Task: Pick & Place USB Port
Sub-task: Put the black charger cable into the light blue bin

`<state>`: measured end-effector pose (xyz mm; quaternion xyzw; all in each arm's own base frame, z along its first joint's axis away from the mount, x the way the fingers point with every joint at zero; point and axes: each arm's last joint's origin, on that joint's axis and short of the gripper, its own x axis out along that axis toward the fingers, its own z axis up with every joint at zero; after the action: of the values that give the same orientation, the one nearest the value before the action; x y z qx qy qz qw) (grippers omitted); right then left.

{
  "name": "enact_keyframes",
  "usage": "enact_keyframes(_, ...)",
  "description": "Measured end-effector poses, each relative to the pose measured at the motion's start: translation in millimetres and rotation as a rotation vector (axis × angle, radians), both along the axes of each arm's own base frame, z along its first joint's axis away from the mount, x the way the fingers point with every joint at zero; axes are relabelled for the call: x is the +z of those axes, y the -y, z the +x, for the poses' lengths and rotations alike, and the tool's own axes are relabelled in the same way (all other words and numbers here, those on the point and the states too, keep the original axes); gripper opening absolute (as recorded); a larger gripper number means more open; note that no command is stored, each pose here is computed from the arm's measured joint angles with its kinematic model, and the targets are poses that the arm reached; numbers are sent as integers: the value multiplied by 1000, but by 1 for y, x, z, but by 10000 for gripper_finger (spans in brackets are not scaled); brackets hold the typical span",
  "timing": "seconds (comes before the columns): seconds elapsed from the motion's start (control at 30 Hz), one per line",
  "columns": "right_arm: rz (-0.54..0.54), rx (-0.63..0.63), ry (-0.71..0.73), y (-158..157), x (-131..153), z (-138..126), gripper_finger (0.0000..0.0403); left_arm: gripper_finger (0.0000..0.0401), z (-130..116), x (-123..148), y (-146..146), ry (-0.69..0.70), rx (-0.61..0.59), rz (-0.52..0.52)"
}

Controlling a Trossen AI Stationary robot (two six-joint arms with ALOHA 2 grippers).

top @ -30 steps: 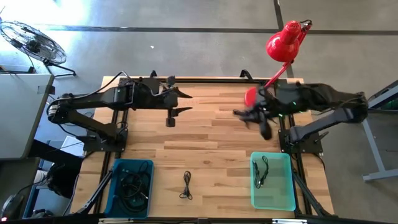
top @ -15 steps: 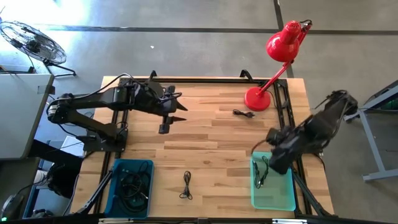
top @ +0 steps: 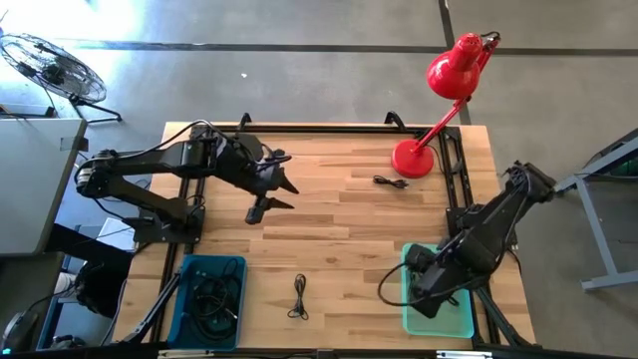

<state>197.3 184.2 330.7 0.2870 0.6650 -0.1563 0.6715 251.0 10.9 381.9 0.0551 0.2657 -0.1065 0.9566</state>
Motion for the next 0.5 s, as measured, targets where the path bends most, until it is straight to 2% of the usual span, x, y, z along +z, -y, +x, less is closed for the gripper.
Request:
enact_keyframes(0.13,16,-10,-127,-12,-22,-2,46,179,-1,-1,1,-10,-24,-10)
enact_keyframes(0.33,82,-26,-199,-16,-93,-5,46,179,-1,-1,2,-4,-76,-12)
enact_keyframes(0.5,-66,-112,-235,-1,-127,-17,51,179,-2,-2,2,-22,-81,-9)
